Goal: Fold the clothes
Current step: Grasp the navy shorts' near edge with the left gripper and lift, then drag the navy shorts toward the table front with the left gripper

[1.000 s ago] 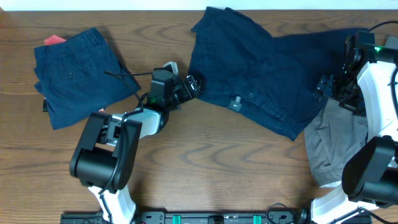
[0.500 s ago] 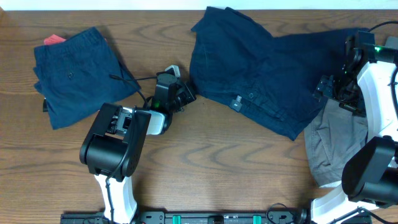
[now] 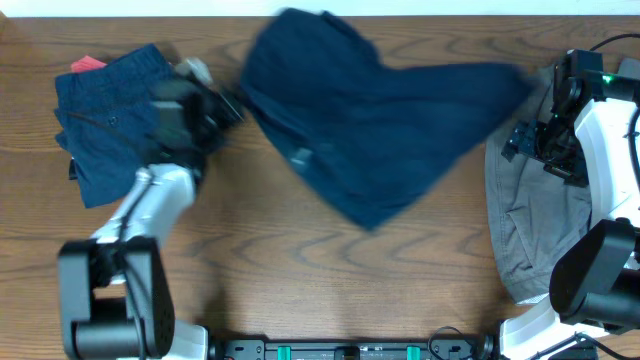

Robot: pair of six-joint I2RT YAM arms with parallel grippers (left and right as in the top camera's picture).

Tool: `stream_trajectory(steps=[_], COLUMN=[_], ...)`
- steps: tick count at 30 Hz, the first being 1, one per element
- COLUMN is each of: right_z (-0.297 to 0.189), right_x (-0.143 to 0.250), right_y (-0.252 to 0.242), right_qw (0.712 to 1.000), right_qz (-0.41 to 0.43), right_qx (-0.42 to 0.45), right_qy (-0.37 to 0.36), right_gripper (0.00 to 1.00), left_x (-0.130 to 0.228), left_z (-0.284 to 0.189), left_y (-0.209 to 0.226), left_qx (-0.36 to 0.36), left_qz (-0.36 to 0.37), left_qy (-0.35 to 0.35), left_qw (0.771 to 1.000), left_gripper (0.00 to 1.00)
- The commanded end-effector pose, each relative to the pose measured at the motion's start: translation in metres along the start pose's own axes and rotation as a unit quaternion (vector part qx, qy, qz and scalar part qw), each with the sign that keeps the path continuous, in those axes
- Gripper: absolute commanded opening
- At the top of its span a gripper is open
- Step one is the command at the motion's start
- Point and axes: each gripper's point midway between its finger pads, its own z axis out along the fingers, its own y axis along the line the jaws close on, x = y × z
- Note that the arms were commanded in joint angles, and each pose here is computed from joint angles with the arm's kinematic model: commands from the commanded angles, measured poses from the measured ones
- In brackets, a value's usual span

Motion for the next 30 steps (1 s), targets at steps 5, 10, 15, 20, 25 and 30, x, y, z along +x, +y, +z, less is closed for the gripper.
stream_trajectory(steps=[5,10,15,20,25,30], right_z=[-0.006,-0.006,-0.01,-0.014,-0.017,-0.015], right_x=[0.0,0.0,0.0,-0.003,0.0,-0.001], right_y=[0.006,0.014,0.036,0.055,0.071,0.079], right_qw=[1.0,0.999,0.992,0.985,0.979,0.976], right_qz=[-0.004,-0.018,-0.061,-0.081,-0.122,-0.142], right_qx=[-0.023,-0.045,-0.109,-0.149,-0.163,-0.165], right_qy=[-0.002,-0.001,0.0,-0.011,-0.02,-0.027], right_gripper=[0.99,0.99,0.99,0.99,0.89,0.73], left_x=[-0.025,0.049,0.134,0.196,0.247,0.287], left_z=[-0.021,-0.039,-0.083,-0.108,-0.117,-0.111], left_y=[0.022,0.049,0.06,0.052,0.043,0.043], left_qx=[-0.07,-0.143,-0.232,-0.265,-0.298,-0.309], left_qz=[-0.019,-0.079,-0.127,-0.115,-0.136,-0.17], left_qy=[0.02,0.158,0.311,0.401,0.429,0.415], left_qw=[0.997,0.974,0.913,0.869,0.842,0.839], left_gripper=[0.84,0.98,0.98,0.98,0.98,1.0])
